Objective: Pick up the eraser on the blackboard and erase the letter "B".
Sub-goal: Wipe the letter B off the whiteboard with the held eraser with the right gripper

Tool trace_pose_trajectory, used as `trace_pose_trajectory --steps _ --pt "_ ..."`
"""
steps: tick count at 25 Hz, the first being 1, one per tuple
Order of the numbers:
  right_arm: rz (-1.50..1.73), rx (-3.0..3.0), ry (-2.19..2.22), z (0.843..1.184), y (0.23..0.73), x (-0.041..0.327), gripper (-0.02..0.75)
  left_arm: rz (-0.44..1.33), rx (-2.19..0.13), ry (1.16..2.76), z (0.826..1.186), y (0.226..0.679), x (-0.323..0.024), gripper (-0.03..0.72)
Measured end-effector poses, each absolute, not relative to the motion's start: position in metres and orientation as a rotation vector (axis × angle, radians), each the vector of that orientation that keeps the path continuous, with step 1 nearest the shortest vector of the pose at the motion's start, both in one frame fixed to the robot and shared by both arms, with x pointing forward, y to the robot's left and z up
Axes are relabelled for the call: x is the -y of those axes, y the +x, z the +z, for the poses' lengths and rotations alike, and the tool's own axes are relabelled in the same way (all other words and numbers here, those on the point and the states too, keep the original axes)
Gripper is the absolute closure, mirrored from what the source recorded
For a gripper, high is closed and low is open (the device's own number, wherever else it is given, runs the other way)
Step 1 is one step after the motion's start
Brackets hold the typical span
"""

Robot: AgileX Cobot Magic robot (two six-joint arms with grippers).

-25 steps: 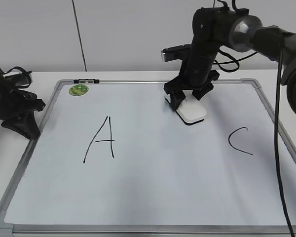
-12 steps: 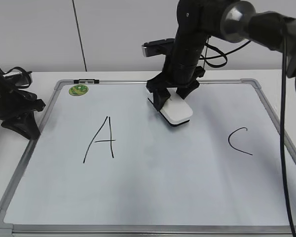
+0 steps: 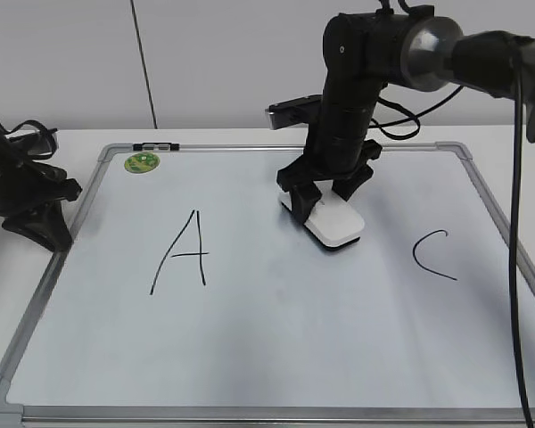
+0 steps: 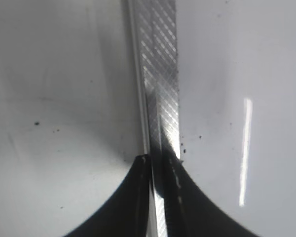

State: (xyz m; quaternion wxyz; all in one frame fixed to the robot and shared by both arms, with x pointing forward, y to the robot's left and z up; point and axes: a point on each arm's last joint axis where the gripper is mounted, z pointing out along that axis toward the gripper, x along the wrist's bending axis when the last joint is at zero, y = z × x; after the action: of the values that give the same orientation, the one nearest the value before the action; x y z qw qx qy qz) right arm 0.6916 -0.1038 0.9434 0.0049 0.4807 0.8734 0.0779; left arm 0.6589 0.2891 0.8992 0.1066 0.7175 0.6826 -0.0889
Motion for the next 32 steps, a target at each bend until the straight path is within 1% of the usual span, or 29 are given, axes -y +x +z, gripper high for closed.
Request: trace_pose_trajectory --steps 16,23,32 --pt "0.320 -2.724 1.361 0.938 0.700 0.102 0.205 -0.263 -2.010 2.111 0.899 0.659 -0.289 0.654" --pt "0.314 -2.736 1.340 0.932 0.701 0.101 0.205 -0.263 -2.010 2.111 0.899 0.659 -0.289 0.654" --pt "0.345 -2.745 1.353 0.932 0.701 0.099 0.205 -0.264 -2.010 2.109 0.899 0.659 -0.289 0.654"
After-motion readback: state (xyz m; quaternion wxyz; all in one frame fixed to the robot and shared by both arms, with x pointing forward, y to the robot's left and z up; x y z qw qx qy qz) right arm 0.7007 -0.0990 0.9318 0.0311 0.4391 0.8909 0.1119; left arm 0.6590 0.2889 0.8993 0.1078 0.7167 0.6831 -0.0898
